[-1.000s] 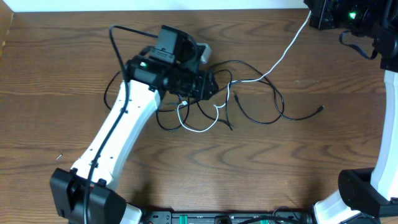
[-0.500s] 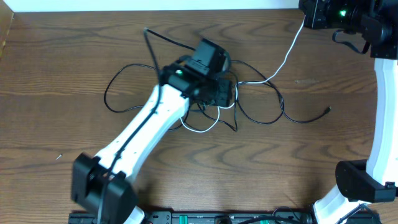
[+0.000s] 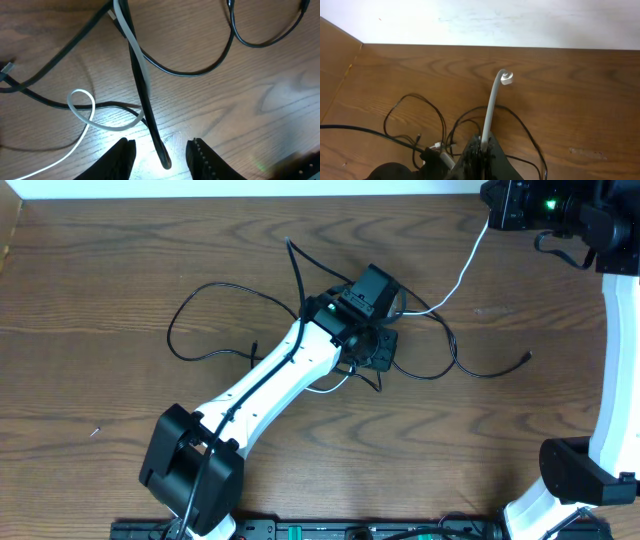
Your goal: Untangle cables
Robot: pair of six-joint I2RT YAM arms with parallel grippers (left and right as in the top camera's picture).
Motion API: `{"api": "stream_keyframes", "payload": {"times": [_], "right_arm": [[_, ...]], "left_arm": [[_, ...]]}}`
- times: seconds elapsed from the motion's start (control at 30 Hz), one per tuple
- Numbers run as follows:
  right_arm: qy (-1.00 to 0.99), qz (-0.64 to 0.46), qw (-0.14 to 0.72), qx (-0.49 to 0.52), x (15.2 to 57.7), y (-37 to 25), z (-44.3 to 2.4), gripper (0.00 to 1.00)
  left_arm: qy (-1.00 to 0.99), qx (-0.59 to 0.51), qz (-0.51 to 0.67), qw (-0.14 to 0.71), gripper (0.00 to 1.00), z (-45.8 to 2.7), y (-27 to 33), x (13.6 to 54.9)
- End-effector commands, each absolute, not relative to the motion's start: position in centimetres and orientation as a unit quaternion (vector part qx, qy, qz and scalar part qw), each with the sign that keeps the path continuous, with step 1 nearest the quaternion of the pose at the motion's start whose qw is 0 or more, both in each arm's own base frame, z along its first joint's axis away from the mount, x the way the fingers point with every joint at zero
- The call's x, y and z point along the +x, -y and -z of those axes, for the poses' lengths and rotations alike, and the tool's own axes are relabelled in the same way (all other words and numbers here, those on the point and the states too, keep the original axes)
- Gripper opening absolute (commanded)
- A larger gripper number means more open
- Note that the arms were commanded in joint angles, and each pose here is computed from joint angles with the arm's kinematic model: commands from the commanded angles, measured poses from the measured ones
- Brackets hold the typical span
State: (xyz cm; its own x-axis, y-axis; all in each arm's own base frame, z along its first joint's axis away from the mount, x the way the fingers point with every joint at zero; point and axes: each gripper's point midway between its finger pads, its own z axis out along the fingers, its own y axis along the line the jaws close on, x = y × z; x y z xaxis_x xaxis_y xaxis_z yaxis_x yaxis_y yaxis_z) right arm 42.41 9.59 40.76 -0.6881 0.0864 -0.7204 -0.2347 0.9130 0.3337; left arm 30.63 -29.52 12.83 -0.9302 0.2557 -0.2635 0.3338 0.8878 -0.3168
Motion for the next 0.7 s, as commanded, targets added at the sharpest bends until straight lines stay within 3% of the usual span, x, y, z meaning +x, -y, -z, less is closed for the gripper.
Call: {"api": "stream_keyframes", "payload": {"times": [0.0, 0.33, 0.6, 0.63, 0.67], "right_arm": [[-0.896, -0.202, 0.393, -0.037, 42.4, -9.3, -40.7, 0.01], [-0.897, -0.202, 0.391, -0.036, 42.3, -9.3, -40.7, 0.01], [-0.898, -0.202, 0.390, -0.036, 42.3, -9.3, -40.6, 0.01], [-0.898, -0.202, 0.389, -0.036, 42.3, -9.3, -40.6, 0.01], [-0.898, -0.202, 0.389, -0.036, 42.3, -9.3, -40.6, 0.01]], "left_arm": [[-0.968, 0.151, 0.172, 0.103, 0.39, -12.4, 29.3, 30.2], [-0.972, 0.165, 0.106, 0.129, 0.40, -11.2, 29.4, 29.1], [-0.968, 0.160, 0.087, 0.173, 0.40, -10.2, 29.3, 30.7], [-0.968, 0.159, 0.082, 0.178, 0.37, -10.2, 29.2, 30.9], [-0.967, 0.157, 0.076, 0.185, 0.26, -10.3, 29.0, 31.2]]}}
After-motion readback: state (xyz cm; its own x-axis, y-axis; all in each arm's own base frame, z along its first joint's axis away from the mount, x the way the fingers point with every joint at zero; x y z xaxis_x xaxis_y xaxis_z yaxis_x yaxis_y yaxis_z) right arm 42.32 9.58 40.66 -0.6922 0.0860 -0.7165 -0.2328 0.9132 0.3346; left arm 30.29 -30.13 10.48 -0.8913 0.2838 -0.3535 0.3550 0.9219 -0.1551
